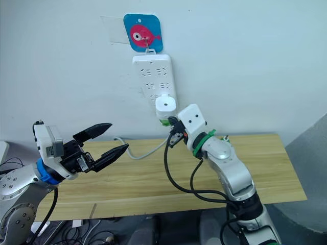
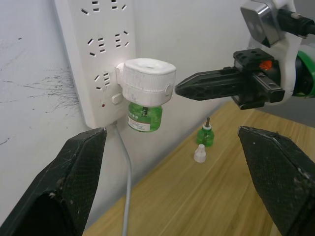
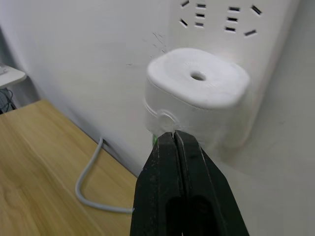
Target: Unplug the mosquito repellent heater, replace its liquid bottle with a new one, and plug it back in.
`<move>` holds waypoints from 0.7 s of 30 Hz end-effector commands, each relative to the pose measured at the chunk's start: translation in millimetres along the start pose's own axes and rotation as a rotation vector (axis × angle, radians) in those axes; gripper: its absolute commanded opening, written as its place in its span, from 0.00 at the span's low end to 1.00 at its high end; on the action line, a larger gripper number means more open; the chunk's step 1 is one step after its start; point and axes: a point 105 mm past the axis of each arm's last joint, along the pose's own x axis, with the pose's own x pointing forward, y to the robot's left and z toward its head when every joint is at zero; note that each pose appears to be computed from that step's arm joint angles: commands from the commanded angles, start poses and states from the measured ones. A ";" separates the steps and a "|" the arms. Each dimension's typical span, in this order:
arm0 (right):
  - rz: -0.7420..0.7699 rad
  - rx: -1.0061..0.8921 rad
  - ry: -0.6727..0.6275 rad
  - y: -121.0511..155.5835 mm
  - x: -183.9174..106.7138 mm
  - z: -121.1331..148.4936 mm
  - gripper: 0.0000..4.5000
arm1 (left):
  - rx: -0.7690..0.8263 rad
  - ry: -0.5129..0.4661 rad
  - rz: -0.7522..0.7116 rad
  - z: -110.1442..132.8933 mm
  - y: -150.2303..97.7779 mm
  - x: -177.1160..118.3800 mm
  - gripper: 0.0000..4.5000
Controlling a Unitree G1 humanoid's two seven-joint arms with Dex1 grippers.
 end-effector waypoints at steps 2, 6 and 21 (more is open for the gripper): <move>0.062 -0.007 -0.039 9.7 -11.5 10.4 0.00 | 0.000 -0.004 -0.004 1.0 -3.1 -0.3 1.00; 0.091 -0.004 -0.014 11.6 -22.8 5.0 0.00 | -0.029 0.034 0.035 -9.1 -2.1 -2.4 1.00; 0.176 0.031 0.136 3.9 -68.9 -22.2 0.00 | -0.052 0.208 0.252 -54.0 -8.4 -30.4 1.00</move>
